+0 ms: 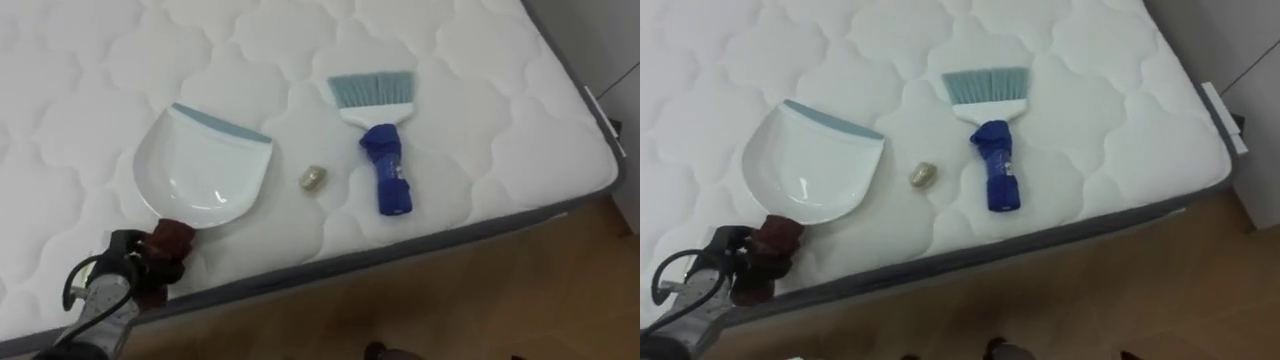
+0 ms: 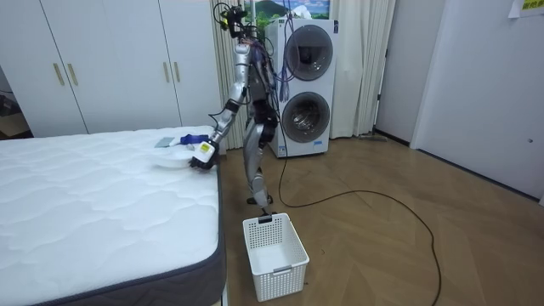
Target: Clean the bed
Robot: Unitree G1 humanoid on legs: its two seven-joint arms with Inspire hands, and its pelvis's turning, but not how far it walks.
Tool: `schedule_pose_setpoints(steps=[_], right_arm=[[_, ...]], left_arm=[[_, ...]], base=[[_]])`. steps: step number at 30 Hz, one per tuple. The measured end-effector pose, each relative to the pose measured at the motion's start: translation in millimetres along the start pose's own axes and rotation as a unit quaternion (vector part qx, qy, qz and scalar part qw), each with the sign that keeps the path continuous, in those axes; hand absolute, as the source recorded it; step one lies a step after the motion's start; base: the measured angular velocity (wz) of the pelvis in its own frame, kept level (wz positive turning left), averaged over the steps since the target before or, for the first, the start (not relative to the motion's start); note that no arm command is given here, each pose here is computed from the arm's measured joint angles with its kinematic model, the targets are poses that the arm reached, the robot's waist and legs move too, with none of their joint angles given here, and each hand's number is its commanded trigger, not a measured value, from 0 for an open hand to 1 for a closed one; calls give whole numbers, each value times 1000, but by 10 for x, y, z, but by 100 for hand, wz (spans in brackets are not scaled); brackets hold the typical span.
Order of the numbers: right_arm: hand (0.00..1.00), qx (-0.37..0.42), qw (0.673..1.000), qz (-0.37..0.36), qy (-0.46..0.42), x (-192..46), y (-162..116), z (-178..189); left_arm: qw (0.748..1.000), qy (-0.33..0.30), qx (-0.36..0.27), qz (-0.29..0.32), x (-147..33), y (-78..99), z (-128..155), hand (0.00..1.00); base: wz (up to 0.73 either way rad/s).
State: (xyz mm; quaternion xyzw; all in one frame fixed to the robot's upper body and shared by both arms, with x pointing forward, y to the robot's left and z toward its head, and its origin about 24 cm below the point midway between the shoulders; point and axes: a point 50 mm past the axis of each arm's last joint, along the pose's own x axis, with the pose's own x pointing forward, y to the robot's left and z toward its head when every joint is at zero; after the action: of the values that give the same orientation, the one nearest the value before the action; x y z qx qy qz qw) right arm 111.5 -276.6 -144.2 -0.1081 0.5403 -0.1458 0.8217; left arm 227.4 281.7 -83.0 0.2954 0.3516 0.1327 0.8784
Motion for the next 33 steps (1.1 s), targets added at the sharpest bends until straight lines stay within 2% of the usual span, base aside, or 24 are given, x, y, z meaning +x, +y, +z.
schedule_pose_setpoints(steps=[5, 8, 13, 17, 22, 28, 33], right_arm=[[0, 32, 999, -16, -22, 9, -12, 118], [0, 84, 994, -40, -49, 9, -62, 255], [0, 164, 976, -106, -91, -15, -211, 506], [0, 193, 960, -151, -136, -66, -279, 736], [0, 231, 921, -226, -215, -201, -470, 1096], [0, 220, 880, -315, -280, -368, -595, 1348], [0, 251, 838, -345, -340, -545, -616, 1647]], left_arm=[[1000, 6, 15, -5, -44, -26, -116, 100], [1000, 6, 16, -8, -79, -39, -183, 100], [999, 5, 38, -19, -172, -67, -353, 100], [998, -4, 54, -31, -216, -108, -388, 100], [997, -1, 60, -42, -255, -128, -455, 100], [995, -2, 67, -71, -307, -178, -515, 100], [993, -2, 73, -91, -316, -201, -524, 100]], base=[[3], [-2], [-3], [-5], [-6], [-1], [-1]])
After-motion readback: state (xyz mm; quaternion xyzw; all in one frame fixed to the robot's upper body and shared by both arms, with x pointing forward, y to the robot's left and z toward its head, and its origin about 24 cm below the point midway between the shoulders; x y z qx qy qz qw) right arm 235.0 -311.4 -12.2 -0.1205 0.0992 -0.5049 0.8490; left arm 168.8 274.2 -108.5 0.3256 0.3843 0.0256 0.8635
